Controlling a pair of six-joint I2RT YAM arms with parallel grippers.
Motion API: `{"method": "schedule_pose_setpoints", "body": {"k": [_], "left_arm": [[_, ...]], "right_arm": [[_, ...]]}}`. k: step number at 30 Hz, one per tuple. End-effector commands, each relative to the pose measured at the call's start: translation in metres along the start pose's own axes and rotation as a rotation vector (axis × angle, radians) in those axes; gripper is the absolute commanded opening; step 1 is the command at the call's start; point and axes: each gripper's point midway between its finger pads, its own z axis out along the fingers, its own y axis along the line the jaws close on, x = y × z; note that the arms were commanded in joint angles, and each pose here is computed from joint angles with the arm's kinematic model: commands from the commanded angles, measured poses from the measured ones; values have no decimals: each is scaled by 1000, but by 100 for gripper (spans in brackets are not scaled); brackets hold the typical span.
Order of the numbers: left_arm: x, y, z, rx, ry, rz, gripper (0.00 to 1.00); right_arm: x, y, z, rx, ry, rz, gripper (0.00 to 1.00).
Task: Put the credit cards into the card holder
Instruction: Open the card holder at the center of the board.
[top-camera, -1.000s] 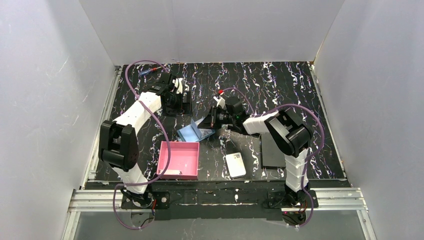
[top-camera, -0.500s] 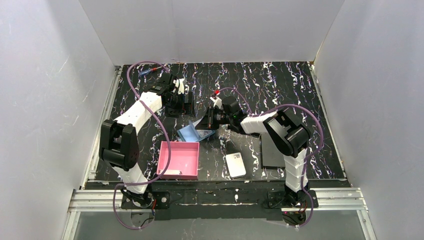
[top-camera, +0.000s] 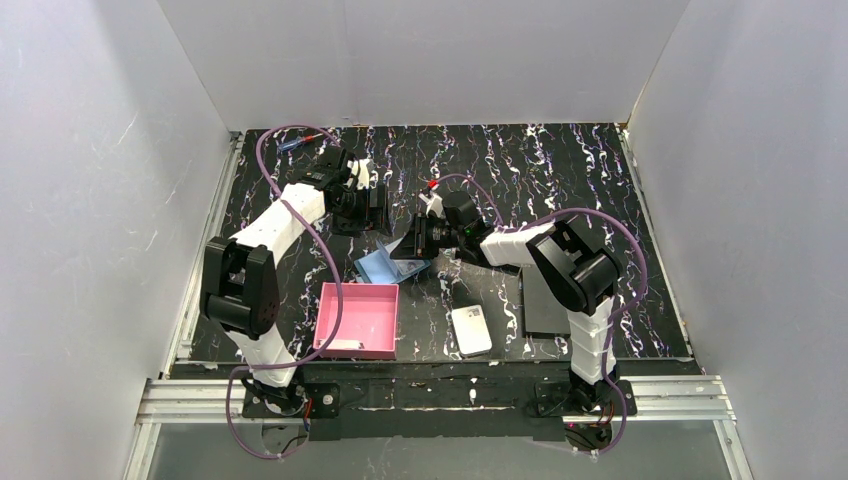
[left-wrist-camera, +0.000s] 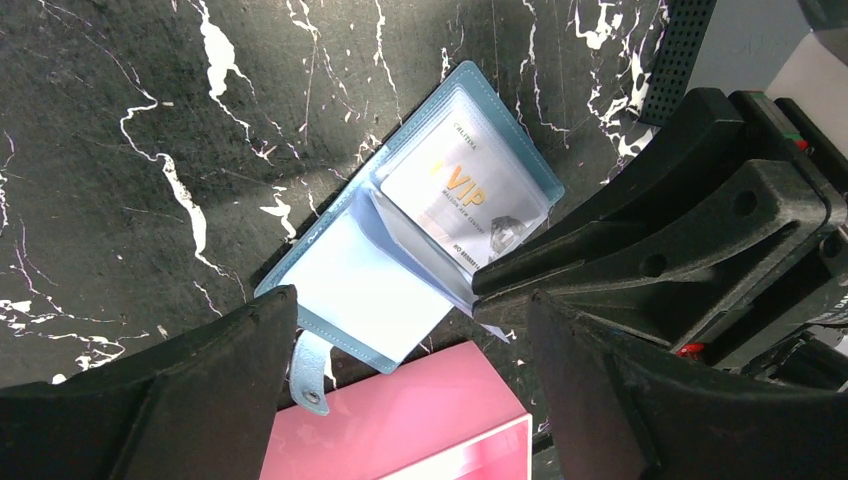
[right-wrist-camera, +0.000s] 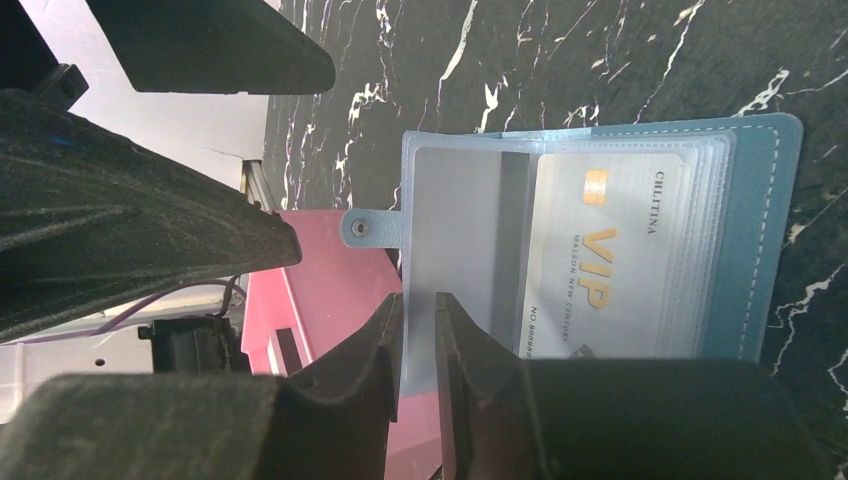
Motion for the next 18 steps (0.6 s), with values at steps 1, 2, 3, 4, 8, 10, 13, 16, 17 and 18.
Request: {"method": "schedule_pose_setpoints", "body": {"k": [1, 2, 3, 4, 8, 10, 13, 16, 17, 18], "left_arm": [[4, -3, 0, 19, 22, -8, 78], [4, -4, 0, 27, 23, -9, 76], [3, -6, 0, 38, 19, -6, 72], [2, -9, 0, 52, 12, -6, 70], [-1, -28, 1, 162, -13, -21, 66], [0, -33, 1, 191, -9, -31, 66], [3, -34, 4, 193, 7, -44, 69], [9, -35, 11, 195, 44, -65, 70], [9, -36, 12, 200, 49, -65, 70], [9, -37, 13, 203, 48, -64, 70]], "right_arm": [[-9, 0, 7, -2, -12, -30, 26], [-8, 0, 7, -1, -11, -28, 26], [-8, 0, 7, -1, -11, -29, 26], [-8, 0, 7, -1, -10, -29, 26], [-7, -2, 7, 1, -11, -24, 26], [-8, -1, 7, -1, -12, -24, 26], [-8, 0, 7, -1, -13, -24, 26], [-8, 0, 6, -2, -14, -26, 26], [-8, 0, 6, -2, -14, -25, 26], [-8, 0, 6, -2, -13, -26, 26]]}}
